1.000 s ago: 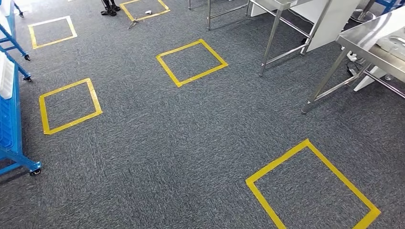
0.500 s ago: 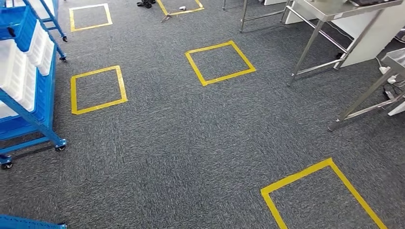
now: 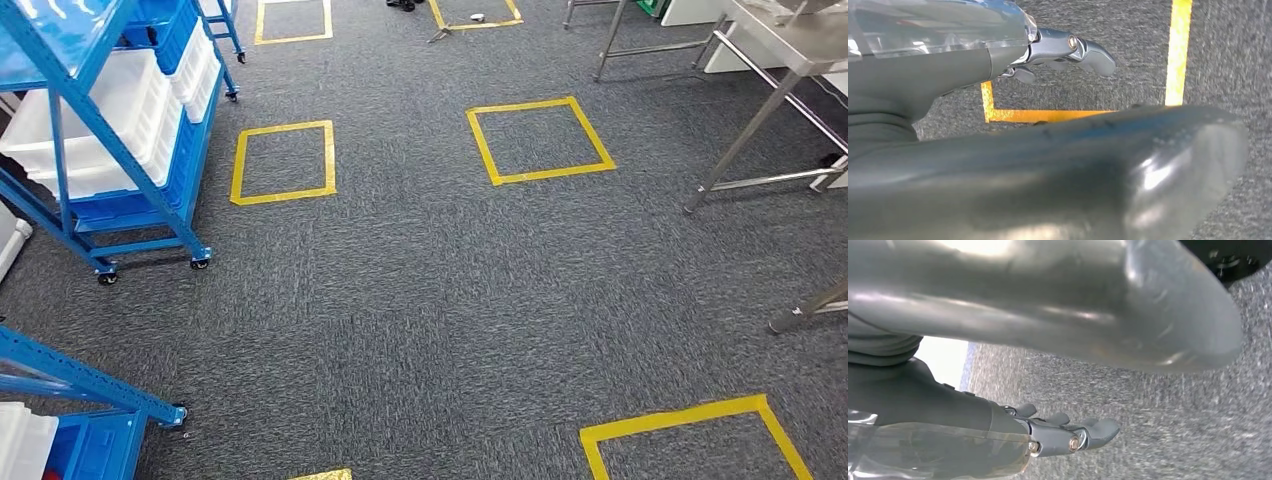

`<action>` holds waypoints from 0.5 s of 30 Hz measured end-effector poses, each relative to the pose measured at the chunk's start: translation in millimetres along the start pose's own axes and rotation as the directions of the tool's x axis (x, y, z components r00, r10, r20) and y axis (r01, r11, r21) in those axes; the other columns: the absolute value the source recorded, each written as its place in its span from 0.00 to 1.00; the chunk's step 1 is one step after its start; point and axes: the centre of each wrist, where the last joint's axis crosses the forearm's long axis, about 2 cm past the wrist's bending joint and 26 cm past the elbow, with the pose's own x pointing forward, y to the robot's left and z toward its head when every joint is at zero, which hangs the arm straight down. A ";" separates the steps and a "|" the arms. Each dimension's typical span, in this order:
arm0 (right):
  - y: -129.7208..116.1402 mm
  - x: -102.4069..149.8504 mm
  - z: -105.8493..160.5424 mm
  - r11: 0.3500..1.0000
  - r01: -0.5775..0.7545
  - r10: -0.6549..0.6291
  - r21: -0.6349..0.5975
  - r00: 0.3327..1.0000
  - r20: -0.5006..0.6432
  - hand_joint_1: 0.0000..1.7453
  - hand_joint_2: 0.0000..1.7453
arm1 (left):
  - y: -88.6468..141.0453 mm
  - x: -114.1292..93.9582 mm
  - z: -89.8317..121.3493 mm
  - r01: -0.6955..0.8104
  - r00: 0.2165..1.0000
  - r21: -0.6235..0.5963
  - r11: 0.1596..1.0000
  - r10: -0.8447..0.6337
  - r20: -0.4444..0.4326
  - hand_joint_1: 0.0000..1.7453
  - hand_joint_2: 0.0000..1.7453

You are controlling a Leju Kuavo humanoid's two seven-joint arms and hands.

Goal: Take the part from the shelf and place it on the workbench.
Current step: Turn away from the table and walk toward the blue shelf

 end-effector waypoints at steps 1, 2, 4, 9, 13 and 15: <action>0.1 0.3 0.0 1.000 0.000 0.000 0.000 1.000 0.001 0.00 0.00 | 0.2 0.3 -0.1 0.000 1.000 0.001 1.000 0.000 0.000 0.00 0.00; 0.2 0.5 0.0 1.000 0.000 0.000 0.001 1.000 0.001 0.00 0.00 | 0.2 1.0 -0.4 0.000 1.000 0.001 1.000 0.000 0.002 0.00 0.00; 0.2 2.2 0.2 1.000 0.000 0.000 0.001 1.000 0.004 0.00 0.00 | 0.4 1.4 -0.5 0.000 1.000 0.002 1.000 0.000 0.003 0.00 0.00; 0.6 5.0 0.4 1.000 -0.001 0.001 0.003 1.000 0.009 0.00 0.00 | 1.0 0.4 -0.2 -0.003 1.000 0.006 1.000 0.003 0.001 0.00 0.00; 1.1 1.9 0.2 1.000 -0.002 0.002 0.005 1.000 0.003 0.00 0.00 | 0.7 1.7 -0.7 -0.006 1.000 0.007 1.000 0.006 0.003 0.00 0.00; 1.2 1.0 0.1 1.000 -0.002 0.002 0.005 1.000 0.001 0.00 0.00 | 0.8 1.2 -0.5 -0.006 1.000 0.007 1.000 0.006 0.002 0.00 0.00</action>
